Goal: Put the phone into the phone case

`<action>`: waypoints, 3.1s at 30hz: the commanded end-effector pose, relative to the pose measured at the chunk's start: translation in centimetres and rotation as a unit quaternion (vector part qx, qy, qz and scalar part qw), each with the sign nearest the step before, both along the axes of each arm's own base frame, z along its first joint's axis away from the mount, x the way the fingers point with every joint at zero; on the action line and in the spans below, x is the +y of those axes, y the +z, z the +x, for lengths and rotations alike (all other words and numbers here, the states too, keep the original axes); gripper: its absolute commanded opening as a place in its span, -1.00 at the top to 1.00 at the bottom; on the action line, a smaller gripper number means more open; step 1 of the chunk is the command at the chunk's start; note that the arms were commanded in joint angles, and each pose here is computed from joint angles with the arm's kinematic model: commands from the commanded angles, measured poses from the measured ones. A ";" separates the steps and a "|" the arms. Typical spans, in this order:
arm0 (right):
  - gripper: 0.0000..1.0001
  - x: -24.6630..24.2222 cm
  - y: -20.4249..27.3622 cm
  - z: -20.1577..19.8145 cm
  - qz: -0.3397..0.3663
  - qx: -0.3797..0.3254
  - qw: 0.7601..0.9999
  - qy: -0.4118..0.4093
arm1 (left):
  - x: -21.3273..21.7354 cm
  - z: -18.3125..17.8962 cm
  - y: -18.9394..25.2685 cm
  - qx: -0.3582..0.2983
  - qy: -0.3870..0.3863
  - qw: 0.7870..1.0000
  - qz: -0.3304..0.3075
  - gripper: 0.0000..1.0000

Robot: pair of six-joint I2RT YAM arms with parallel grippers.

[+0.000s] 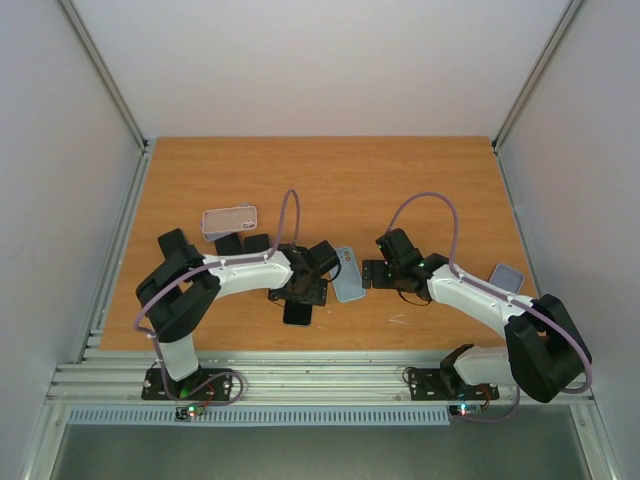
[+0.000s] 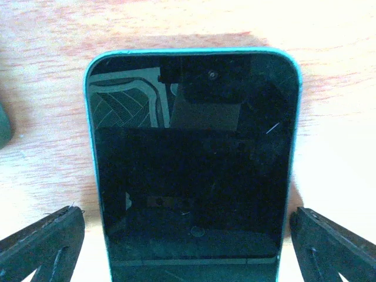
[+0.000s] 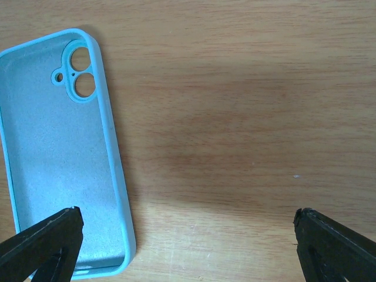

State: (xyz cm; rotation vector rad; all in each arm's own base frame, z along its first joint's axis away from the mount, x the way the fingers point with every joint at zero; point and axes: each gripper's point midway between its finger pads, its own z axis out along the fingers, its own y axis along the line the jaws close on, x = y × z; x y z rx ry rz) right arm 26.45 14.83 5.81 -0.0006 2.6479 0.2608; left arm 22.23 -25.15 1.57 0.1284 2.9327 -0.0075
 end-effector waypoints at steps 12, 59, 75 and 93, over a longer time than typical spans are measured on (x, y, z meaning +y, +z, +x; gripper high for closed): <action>-0.97 0.3 0.5 0.5 0.015 -0.008 1.000 -0.009 | 0.0 -0.5 -1.4 0.018 -0.001 1.000 0.012 -0.60; -0.02 16.4 7.8 -4.2 0.303 -0.003 0.935 0.186 | -2.3 4.3 12.8 -0.124 0.130 0.907 -0.381 -0.21; 0.92 17.7 8.6 -4.1 0.324 -0.032 0.917 0.228 | -2.6 3.9 12.9 -0.126 0.109 0.903 -0.397 -0.26; 0.98 12.3 8.5 -2.6 0.293 -0.017 0.927 0.232 | -0.3 4.7 14.6 -0.182 0.098 0.898 -0.390 -0.99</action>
